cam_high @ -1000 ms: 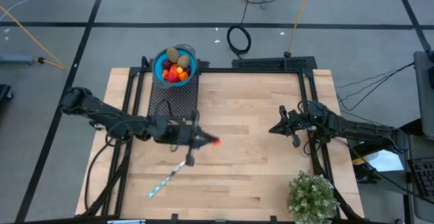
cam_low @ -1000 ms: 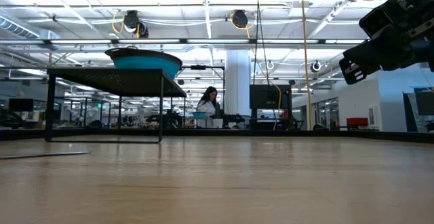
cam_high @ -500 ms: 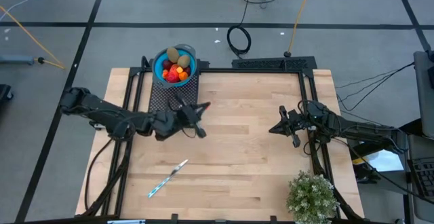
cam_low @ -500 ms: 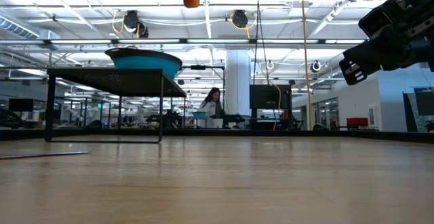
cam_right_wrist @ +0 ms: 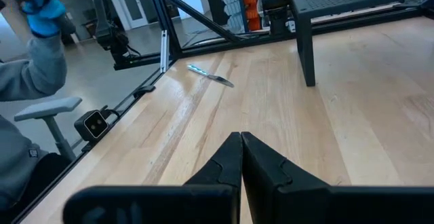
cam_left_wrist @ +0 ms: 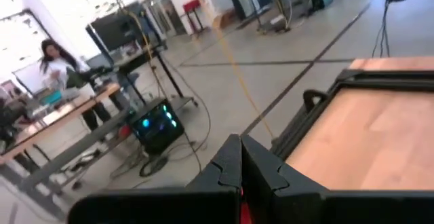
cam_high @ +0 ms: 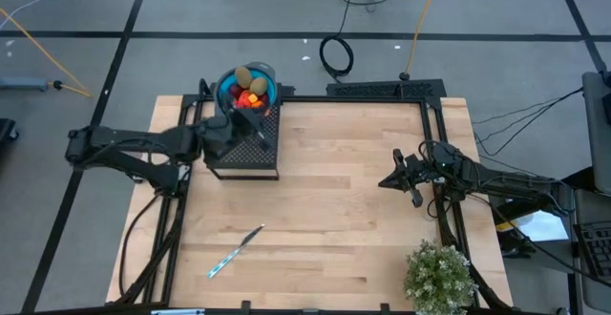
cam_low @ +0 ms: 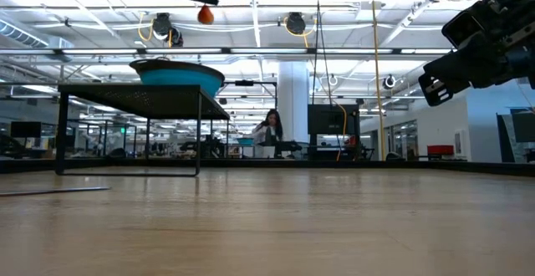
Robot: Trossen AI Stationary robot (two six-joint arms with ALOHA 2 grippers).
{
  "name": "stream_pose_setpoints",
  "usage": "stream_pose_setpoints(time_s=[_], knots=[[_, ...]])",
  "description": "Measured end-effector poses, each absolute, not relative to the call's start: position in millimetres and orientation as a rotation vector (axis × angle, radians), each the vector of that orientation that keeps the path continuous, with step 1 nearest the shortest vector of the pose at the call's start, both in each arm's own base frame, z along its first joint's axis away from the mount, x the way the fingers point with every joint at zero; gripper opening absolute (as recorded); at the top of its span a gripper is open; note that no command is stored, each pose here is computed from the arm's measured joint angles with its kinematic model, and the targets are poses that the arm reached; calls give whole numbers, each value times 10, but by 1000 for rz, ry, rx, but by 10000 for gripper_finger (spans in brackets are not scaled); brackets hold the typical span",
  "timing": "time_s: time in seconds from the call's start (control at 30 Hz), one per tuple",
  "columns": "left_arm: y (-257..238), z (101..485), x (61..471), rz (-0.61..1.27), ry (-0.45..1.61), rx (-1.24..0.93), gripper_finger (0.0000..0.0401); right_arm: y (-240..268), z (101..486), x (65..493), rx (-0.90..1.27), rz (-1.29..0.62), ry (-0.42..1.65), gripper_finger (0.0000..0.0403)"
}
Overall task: Pick & Place Fruit
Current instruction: Put the peach into the blue strainer bowl on the shelf
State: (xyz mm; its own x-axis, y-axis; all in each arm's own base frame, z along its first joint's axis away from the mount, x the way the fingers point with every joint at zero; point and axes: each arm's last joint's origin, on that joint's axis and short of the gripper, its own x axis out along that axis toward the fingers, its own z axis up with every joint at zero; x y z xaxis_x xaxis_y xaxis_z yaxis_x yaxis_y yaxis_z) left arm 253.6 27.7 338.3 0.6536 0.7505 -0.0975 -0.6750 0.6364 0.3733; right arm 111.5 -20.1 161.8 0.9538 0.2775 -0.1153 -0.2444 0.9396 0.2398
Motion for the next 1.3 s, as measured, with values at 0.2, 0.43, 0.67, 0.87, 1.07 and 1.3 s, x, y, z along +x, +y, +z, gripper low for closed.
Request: stream_pose_setpoints(time_s=[0.2, 0.43, 0.67, 0.87, 1.07, 1.3], knots=[[606, 3424, 2287, 854, 292, 223, 0, -201, 1615, 1115, 226, 268, 149, 0], [954, 3389, 2113, 895, 337, 130, 0, -200, 1614, 1115, 226, 268, 150, 0], [1215, 3318, 1966, 968, 396, 54, 0, -200, 1614, 1115, 226, 268, 150, 0], [1338, 3258, 1857, 1032, 441, -16, 0, -200, 1613, 1115, 226, 268, 150, 0], [1396, 3154, 1915, 965, 482, -72, 0, -200, 1611, 1115, 226, 268, 151, 0], [1469, 3026, 2013, 980, 541, -70, 0, -200, 1611, 1115, 227, 269, 151, 0]])
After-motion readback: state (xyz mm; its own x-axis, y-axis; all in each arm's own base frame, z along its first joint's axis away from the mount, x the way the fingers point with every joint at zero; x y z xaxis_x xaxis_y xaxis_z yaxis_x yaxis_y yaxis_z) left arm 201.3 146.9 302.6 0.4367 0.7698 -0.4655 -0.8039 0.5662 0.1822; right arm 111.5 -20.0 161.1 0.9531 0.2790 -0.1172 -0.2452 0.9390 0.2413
